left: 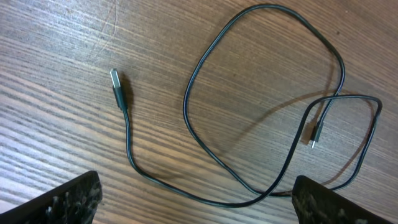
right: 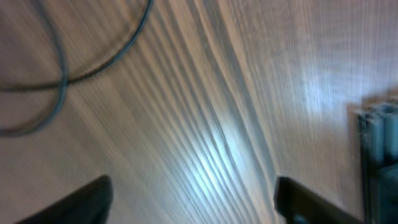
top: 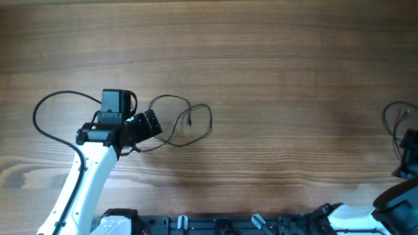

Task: Untangle cables
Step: 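Move the grasped cable off the table to the right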

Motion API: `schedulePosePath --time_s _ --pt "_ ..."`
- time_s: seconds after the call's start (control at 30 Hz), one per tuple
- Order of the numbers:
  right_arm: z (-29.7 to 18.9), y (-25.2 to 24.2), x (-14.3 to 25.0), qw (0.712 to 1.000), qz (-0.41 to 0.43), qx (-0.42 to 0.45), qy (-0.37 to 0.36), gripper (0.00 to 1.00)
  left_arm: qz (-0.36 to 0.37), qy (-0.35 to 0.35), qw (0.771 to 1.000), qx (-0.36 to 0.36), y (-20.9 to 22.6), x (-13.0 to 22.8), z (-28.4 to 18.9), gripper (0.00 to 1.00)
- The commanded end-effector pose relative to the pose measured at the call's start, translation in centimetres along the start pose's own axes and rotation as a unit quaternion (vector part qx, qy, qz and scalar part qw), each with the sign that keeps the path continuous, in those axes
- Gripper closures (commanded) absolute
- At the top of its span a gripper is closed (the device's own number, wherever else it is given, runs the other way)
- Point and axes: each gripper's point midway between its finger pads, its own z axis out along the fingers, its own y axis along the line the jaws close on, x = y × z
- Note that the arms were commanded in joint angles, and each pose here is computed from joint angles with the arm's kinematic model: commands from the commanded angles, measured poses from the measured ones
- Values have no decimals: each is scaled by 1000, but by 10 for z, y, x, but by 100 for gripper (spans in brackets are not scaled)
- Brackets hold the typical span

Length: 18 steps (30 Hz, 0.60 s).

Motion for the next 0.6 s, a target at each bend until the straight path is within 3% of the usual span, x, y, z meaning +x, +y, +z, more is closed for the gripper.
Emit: schedulePosePath --time_s 0.0,0.07,0.17,0.33,0.57 --pt "38 -3 -2 1000 -19 -6 -14 42 2 1 1000 3 0 0 0 0" --pt "52 8 -15 996 -54 -35 -54 56 2 1 1000 3 0 0 0 0" --pt "67 20 -23 992 -55 -74 -81 63 2 -1 1000 4 -1 -1 0 0" --pt "78 35 -40 981 -50 -125 -138 94 2 -10 1000 9 -3 -6 0 0" --pt "114 40 -46 973 -38 -156 -165 95 2 -16 1000 12 -4 -9 0 0"
